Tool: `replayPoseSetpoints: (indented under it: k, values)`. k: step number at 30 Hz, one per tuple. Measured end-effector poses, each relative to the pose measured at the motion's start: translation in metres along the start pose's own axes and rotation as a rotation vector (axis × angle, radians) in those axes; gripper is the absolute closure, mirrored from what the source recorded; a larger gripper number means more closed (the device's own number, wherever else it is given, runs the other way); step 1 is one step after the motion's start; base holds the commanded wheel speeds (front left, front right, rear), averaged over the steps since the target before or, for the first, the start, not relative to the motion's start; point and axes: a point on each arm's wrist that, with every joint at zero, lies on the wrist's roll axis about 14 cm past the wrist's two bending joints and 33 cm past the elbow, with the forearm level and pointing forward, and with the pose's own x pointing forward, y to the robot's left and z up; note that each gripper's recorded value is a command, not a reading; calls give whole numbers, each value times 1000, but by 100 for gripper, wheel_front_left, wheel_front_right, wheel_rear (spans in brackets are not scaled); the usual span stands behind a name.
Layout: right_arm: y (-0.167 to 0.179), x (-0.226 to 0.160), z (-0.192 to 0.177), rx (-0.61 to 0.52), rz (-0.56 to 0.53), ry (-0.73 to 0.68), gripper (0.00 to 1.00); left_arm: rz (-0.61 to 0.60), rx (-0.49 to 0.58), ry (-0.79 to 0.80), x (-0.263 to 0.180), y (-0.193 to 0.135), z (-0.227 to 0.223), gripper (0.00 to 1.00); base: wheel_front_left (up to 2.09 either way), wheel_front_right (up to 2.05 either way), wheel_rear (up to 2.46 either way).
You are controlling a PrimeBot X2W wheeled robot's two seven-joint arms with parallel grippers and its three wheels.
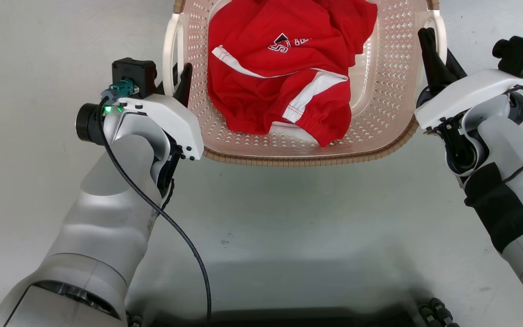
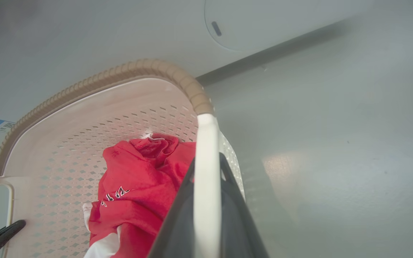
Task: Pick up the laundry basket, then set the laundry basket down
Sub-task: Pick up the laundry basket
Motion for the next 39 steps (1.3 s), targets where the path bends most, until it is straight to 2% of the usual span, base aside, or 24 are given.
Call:
replayPoseSetpoints:
  k: [6, 19, 30, 39]
  values:
    - [0, -1, -2, -10, -9, 13, 100, 10, -16, 5, -2, 1, 1, 100, 0, 0, 0]
    - [7, -8, -8, -105, -5, 64, 100, 32, -46, 11, -15, 0, 8, 100, 0, 0, 0]
    - [25, -20, -9, -201, 19, 135, 100, 44, -69, 43, -36, -5, 8, 100, 0, 0, 0]
    - [53, -38, -4, -271, 53, 170, 100, 57, -87, 62, -69, -12, 7, 100, 0, 0, 0]
